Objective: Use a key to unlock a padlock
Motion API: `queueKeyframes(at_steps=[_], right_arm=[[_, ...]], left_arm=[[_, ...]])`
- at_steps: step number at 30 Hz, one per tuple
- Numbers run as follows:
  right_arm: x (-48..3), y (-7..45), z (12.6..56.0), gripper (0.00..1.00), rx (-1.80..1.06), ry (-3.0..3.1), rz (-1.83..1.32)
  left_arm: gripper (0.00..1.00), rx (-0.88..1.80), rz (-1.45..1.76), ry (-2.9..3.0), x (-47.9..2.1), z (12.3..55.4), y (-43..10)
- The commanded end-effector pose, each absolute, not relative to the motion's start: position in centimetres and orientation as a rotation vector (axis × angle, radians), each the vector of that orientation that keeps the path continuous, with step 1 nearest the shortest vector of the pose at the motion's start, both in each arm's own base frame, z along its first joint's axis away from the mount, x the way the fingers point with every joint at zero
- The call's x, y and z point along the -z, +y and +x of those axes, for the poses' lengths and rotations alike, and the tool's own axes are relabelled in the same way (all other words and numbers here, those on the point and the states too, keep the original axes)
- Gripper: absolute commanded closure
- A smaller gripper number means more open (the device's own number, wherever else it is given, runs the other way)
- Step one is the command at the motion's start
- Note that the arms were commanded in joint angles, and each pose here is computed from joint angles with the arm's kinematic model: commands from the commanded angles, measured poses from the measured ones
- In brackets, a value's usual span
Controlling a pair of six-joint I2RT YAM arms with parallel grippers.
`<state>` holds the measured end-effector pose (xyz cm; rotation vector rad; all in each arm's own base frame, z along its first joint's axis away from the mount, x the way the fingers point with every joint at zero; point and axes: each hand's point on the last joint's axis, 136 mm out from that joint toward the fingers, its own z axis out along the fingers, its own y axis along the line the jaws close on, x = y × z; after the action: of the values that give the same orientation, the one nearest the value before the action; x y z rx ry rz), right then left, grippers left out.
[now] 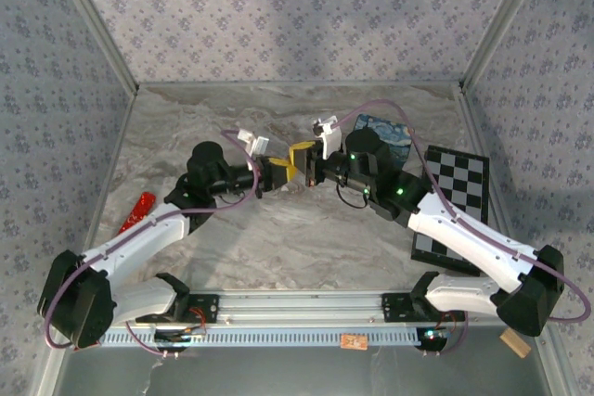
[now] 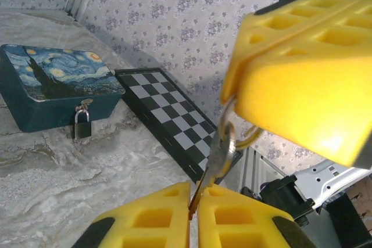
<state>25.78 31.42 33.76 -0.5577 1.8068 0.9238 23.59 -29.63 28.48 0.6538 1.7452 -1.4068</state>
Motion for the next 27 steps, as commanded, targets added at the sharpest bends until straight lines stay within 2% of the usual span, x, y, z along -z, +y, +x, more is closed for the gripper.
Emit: queueKeyframes(at_steps=[1,6,16,17,20,23,25,27], right_arm=[[-34.7,30.8,25.9,1.0,-0.911,1.801,-0.523],[-34.0,30.9,26.1,1.0,-0.902,1.834,-0.524],[-33.1,31.1,26.3,1.0,-0.891,1.883,-0.532],[-33.0,30.9,26.4,0.98,-0.879,1.889,-0.527],[-32.6,30.3,26.6,0.78,-0.858,1.915,-0.522],[-32.3,29.6,26.8,0.45,-0.842,1.948,-0.504],[-32.3,29.1,26.9,0.32,-0.833,1.97,-0.48],[-32.2,28.4,27.0,0.27,-0.834,1.996,-0.441]], left_arm=[[0.9,1.347,0.656,1.706,-30.2,23.8,-29.1],[1.0,1.235,0.657,1.752,-29.5,24.4,-28.5],[1.0,1.076,0.694,1.757,-29.1,25.2,-27.7],[1.0,1.054,0.697,1.763,-28.9,25.3,-27.6],[1.0,0.947,0.735,1.759,-28.0,25.7,-27.4],[1.0,0.785,0.771,1.744,-27.0,26.0,-27.1],[1.0,0.705,0.789,1.731,-26.6,26.3,-26.9],[1.0,0.609,0.835,1.704,-26.0,26.5,-27.0]])
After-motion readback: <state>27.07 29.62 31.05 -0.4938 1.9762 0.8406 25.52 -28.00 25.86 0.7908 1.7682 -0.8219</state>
